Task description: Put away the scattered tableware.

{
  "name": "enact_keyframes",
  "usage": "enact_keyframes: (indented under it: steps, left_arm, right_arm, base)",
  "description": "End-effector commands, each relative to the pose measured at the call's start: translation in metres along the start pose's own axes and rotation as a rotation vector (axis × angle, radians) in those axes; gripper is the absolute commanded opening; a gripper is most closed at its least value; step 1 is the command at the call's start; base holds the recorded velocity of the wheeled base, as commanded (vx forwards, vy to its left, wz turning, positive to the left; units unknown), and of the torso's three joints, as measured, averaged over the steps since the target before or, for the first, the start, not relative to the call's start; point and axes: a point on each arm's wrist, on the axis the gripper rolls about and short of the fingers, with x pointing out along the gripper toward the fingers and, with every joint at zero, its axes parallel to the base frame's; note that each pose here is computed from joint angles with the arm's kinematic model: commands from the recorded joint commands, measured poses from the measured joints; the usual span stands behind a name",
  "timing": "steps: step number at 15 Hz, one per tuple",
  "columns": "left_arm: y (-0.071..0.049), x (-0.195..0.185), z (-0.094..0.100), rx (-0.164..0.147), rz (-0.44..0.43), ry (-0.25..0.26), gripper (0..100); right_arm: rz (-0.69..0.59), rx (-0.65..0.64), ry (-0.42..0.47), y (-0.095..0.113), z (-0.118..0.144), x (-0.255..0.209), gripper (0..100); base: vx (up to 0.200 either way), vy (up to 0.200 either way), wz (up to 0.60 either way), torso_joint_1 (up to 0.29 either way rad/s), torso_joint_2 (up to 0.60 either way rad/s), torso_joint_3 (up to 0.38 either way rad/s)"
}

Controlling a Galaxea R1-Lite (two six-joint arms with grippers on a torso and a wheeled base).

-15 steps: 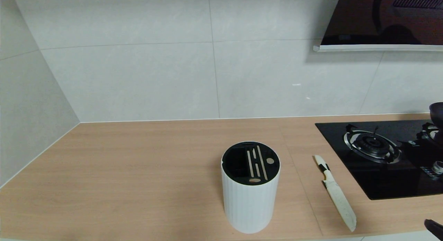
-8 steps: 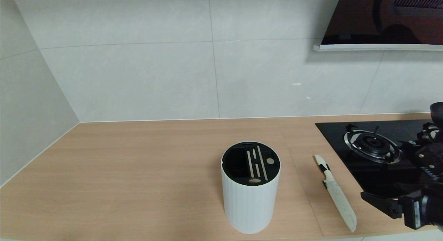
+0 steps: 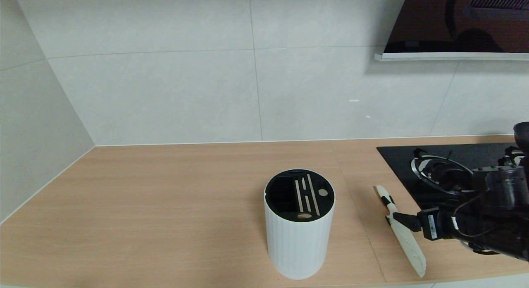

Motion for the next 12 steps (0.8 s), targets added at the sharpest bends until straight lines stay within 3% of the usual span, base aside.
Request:
enact_keyframes:
  steps: [1, 12]
  left_arm:
    - [0.0, 0.0, 0.0, 0.0, 0.0, 0.0, 100]
    - [0.0, 0.0, 0.0, 0.0, 0.0, 0.0, 100]
  right_arm:
    - [-0.025, -0.001, 0.082, -0.001, -0.017, 0.04, 100]
    - [-0.15, 0.017, 0.098, -0.013, -0.042, 0.108, 100]
  base:
    - [0.0, 0.0, 0.0, 0.0, 0.0, 0.0]
    - [0.0, 0.0, 0.0, 0.0, 0.0, 0.0]
